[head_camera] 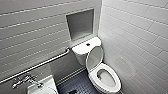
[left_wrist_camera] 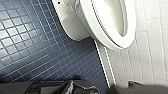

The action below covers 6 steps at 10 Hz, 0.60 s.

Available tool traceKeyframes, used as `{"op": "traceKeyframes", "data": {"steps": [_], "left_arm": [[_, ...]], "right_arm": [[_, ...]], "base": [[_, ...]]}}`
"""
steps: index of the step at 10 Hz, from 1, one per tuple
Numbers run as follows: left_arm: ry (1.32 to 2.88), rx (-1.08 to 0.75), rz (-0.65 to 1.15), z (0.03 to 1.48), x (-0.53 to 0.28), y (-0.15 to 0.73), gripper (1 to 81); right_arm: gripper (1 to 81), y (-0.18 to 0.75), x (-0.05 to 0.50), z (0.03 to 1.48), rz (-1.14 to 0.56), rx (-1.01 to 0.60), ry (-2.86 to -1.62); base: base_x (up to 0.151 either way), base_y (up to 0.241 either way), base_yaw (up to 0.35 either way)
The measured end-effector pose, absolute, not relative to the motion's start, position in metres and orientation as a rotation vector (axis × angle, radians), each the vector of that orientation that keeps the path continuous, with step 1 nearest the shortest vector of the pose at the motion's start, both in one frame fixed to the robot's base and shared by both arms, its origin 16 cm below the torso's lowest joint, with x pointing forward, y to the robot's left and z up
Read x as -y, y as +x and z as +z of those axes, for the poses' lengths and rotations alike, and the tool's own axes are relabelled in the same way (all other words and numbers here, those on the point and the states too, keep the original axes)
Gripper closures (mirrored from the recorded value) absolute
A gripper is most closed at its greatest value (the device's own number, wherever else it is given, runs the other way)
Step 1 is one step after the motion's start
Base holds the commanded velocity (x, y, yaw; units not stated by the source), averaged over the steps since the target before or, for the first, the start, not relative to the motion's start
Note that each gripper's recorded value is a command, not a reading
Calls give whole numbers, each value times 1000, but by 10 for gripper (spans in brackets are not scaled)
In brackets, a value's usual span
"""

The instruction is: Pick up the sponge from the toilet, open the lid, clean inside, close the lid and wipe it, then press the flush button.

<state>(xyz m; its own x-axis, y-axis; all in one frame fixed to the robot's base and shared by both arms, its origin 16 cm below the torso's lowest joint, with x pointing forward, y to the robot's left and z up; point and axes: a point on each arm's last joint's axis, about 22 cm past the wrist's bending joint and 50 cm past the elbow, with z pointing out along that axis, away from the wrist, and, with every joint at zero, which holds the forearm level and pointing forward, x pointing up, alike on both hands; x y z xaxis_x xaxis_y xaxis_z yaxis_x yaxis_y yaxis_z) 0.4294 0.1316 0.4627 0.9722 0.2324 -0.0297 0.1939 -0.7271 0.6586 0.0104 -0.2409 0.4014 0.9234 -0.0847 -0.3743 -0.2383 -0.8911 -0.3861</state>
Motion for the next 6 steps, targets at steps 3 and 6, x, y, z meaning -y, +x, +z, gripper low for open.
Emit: {"op": "traceKeyframes", "data": {"steps": [3,6], "left_arm": [[2415,-287,121,467,-135,458,10],[2401,-265,160,478,-127,482,10]], "right_arm": [[811,18,225,404,426,-256,-2629],[811,4,220,409,446,-265,-2617]], "base": [[0,0,0],[0,0,0]]}}
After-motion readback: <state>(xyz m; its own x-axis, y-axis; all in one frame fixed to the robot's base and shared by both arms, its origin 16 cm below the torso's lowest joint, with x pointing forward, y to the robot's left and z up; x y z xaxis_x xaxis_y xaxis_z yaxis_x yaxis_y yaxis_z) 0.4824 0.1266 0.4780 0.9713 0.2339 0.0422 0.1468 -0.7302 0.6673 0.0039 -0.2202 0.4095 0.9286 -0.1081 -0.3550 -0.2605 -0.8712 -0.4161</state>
